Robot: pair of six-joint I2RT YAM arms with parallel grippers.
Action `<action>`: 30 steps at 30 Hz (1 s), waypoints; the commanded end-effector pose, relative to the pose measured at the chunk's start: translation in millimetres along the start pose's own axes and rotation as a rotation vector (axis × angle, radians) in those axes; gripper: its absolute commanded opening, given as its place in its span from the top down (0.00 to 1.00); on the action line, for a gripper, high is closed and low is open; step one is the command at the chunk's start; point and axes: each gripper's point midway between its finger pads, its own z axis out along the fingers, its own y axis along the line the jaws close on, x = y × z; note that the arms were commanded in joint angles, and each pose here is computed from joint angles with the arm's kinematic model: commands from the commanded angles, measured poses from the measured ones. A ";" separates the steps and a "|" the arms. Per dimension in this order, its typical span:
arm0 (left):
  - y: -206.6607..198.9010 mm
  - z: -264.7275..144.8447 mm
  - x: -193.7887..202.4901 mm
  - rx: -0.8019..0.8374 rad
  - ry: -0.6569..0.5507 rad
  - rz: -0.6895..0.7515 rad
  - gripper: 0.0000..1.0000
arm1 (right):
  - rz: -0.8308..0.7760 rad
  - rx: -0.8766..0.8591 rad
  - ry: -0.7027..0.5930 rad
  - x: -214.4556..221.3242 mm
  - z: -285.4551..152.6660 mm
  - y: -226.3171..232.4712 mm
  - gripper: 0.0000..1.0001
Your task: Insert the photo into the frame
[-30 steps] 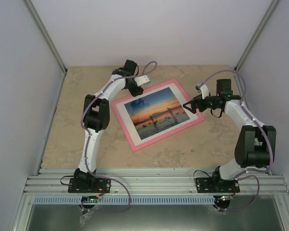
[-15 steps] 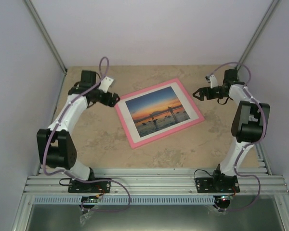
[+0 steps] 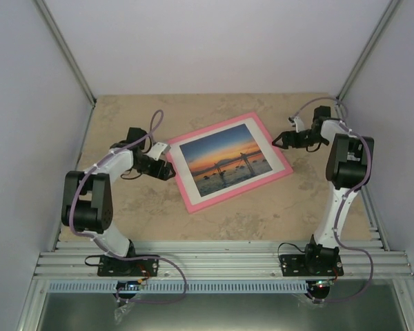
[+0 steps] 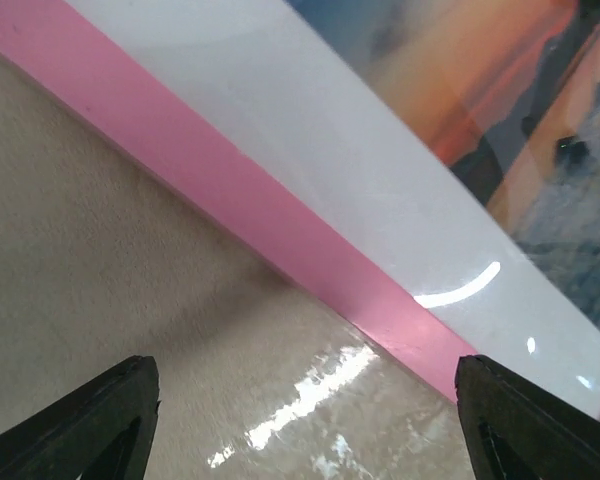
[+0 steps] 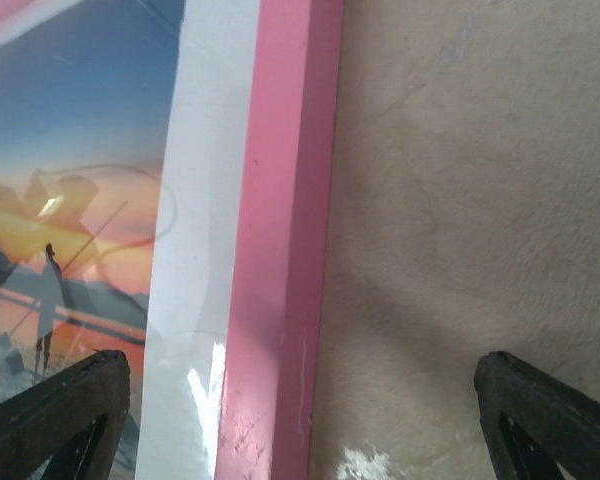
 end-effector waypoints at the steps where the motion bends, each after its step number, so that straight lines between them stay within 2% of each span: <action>1: 6.2 16.1 -5.4 0.025 -0.007 0.000 0.17 | 0.080 -0.098 0.056 32.4 13.5 13.8 0.06; 5: 14.7 26.6 -19.1 0.030 -0.007 -0.015 0.18 | 0.121 -0.170 0.098 67.9 16.2 37.0 0.07; 15: 35.4 49.0 -48.5 0.021 -0.015 -0.028 0.20 | 0.094 -0.208 0.192 147.5 4.6 76.7 0.08; 21: 41.7 50.6 -56.8 0.001 -0.026 -0.019 0.20 | 0.046 -0.205 0.215 145.7 -7.5 88.4 0.11; 30: 48.1 46.1 -65.2 -0.040 -0.042 -0.017 0.20 | 0.021 -0.243 0.327 165.1 -3.3 97.4 0.11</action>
